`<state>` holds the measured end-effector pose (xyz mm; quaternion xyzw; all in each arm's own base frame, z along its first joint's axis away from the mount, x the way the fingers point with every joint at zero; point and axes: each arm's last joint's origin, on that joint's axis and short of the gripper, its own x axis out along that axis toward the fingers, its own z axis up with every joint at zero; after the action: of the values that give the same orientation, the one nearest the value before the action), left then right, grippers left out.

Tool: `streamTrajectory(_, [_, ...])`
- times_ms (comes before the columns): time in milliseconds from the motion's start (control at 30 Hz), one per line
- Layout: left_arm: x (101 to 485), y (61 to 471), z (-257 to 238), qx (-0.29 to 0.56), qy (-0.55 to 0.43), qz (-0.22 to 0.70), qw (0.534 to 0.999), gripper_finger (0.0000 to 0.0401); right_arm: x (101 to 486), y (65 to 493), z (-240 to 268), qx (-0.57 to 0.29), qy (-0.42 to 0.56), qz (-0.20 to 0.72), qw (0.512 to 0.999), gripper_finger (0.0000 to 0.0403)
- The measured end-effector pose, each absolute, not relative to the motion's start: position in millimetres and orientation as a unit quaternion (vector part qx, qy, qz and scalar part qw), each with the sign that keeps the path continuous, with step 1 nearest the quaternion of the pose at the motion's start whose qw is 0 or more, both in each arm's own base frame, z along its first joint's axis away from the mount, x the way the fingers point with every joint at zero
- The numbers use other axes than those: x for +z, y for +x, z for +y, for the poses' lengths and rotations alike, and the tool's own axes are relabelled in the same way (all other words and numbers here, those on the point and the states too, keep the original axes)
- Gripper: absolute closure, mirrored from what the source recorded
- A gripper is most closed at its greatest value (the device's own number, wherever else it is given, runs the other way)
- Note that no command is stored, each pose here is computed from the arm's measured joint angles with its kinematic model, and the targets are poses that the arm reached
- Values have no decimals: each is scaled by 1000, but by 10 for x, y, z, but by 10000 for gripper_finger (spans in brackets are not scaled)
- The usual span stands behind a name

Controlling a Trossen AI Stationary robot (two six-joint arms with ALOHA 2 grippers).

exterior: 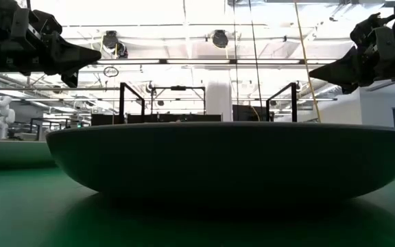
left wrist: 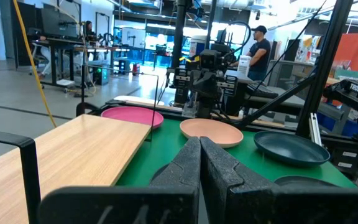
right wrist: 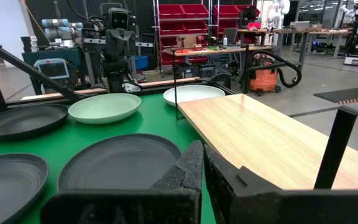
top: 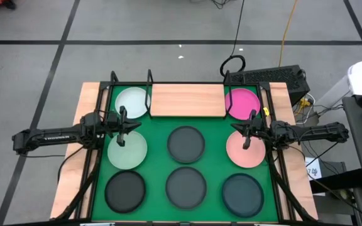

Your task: Place and stack plates onto a shelf

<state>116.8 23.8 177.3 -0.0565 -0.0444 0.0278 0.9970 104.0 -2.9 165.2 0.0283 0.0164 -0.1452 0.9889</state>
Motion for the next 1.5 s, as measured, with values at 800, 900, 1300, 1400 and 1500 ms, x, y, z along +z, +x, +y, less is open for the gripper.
streamTrajectory(800, [1774, 1167, 237, 28, -56, -45, 997, 397, 1652, 1040, -28, -145, 28, 16, 989, 403])
streamTrajectory(900, [1774, 1168, 237, 27, -56, -45, 997, 397, 1652, 1040, -29, -145, 28, 16, 989, 403])
streamTrajectory(1300, [1774, 1167, 238, 28, -56, -45, 997, 397, 1681, 1041, -28, -145, 32, 1, 989, 403])
streamTrajectory(1400, [1774, 1167, 237, 28, -56, -45, 997, 397, 1781, 1036, -29, -143, 43, -50, 988, 403])
streamTrajectory(1500, [1774, 1168, 237, 28, -56, -45, 997, 397, 1897, 1018, -29, -139, 58, -111, 982, 403])
